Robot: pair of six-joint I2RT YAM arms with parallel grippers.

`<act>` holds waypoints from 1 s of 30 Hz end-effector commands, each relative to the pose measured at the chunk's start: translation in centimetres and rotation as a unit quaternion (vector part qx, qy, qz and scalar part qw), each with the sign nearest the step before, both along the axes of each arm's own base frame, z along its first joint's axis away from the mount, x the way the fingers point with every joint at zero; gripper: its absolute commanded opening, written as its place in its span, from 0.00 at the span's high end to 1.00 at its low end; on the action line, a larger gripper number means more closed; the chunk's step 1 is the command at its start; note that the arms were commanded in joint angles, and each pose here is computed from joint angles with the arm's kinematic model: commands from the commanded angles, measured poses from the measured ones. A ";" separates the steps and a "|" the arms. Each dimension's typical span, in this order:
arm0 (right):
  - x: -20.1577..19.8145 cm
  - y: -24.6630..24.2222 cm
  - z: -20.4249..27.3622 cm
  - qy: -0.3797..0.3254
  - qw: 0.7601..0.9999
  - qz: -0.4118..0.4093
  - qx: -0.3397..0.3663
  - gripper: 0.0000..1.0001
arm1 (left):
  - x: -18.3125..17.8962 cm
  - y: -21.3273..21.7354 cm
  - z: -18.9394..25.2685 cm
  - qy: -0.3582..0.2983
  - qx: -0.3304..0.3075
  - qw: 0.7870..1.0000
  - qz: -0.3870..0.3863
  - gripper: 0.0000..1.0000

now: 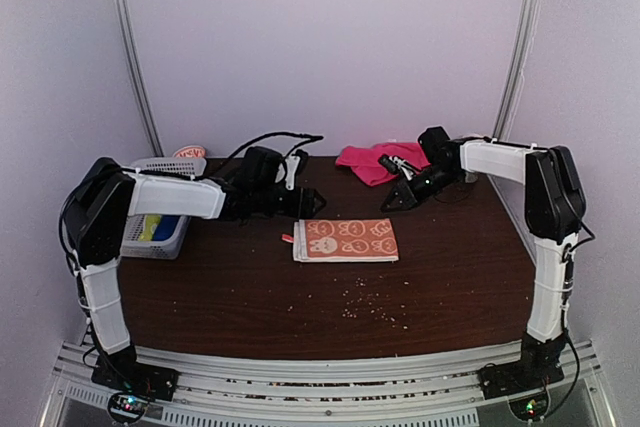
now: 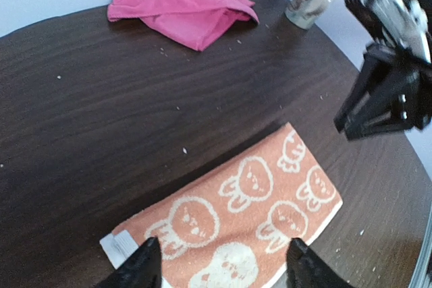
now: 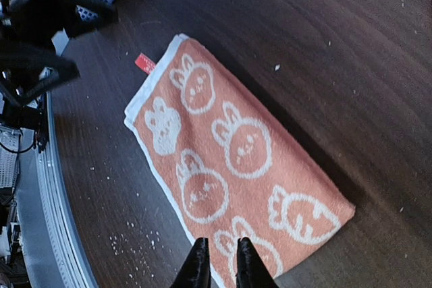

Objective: Roll the towels
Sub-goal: Smooth out the towel at the center of the board.

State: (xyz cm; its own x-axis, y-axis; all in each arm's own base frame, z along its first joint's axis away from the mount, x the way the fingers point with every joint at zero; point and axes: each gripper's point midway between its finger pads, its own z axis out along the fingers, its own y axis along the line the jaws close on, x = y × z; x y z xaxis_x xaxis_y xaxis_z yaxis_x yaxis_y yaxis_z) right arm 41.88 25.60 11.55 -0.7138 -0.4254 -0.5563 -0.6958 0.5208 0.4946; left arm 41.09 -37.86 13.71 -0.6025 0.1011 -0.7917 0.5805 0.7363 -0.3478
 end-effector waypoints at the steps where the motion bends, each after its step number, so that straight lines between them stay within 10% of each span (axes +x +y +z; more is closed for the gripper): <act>1: 2.1 1.5 -0.7 0.013 0.999 -0.008 0.038 0.84 | -3.9 -1.5 -3.0 0.037 -0.011 0.998 -0.058 0.46; 7: 3.3 2.5 -2.6 0.034 0.997 -0.009 0.063 0.84 | -6.4 -1.8 -5.7 0.072 -0.016 0.994 -0.083 0.70; 30: 4.3 -1.3 -10.8 0.069 0.994 -0.085 0.005 0.87 | -7.3 2.1 -12.2 0.133 0.074 0.988 -0.027 0.71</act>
State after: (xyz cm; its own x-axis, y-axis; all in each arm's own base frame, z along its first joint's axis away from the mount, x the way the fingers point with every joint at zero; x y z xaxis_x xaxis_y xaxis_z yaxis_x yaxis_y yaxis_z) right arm 46.27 25.62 3.16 -0.8271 -0.2849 -0.4846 -0.5532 0.5652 0.6119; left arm 34.27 -37.46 2.97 -0.7503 0.2308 -0.6196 0.5565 0.7264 -0.4033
